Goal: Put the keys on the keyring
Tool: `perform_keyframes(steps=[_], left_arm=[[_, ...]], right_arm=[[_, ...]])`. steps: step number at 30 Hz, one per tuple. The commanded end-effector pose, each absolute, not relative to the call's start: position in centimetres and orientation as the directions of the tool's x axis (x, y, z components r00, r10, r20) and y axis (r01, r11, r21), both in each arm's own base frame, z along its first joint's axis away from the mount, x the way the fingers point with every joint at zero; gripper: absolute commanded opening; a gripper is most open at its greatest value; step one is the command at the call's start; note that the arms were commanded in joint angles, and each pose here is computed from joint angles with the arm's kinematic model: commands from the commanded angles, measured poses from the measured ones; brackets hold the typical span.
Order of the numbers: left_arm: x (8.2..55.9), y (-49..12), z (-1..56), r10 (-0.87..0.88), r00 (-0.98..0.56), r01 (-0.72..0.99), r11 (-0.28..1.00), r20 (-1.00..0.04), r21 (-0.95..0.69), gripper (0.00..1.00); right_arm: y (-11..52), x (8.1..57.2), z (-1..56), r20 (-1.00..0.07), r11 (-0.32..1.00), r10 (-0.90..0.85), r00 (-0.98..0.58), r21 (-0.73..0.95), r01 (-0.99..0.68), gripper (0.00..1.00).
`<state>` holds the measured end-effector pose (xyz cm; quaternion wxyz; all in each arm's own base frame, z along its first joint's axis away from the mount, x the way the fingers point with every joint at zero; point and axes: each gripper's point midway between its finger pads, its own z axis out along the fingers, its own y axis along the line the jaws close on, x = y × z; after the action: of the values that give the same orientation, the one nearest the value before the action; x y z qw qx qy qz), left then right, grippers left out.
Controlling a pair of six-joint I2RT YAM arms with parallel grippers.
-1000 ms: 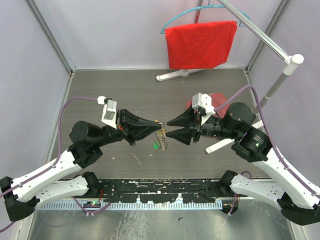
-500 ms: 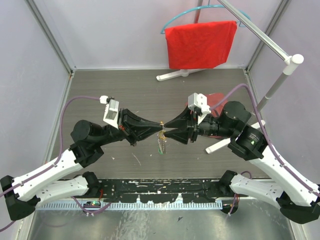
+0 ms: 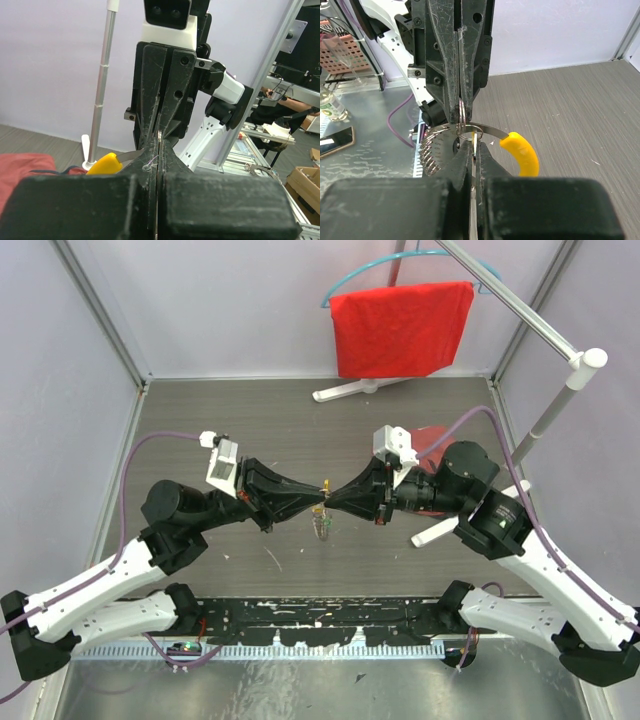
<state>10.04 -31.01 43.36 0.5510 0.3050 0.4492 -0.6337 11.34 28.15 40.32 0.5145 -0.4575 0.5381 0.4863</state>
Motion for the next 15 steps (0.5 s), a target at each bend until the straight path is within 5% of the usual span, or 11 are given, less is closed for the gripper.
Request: perform_keyframes(steps=[1, 15], left_arm=[[9.19, -30.04, 46.36, -0.493, -0.165, 0.983, -0.014, -0.854, -0.182, 0.00], [9.65, -30.73, 45.39, -0.458, -0.180, 0.980, -0.004, -0.871, -0.200, 0.00]], right_arm=[[27.24, 10.97, 43.16, -0.997, 0.128, 0.070, 0.018, -0.009, -0.992, 0.01], [26.88, 10.46, 43.96, -0.996, 0.120, 0.088, 0.031, -0.020, -0.993, 0.01]])
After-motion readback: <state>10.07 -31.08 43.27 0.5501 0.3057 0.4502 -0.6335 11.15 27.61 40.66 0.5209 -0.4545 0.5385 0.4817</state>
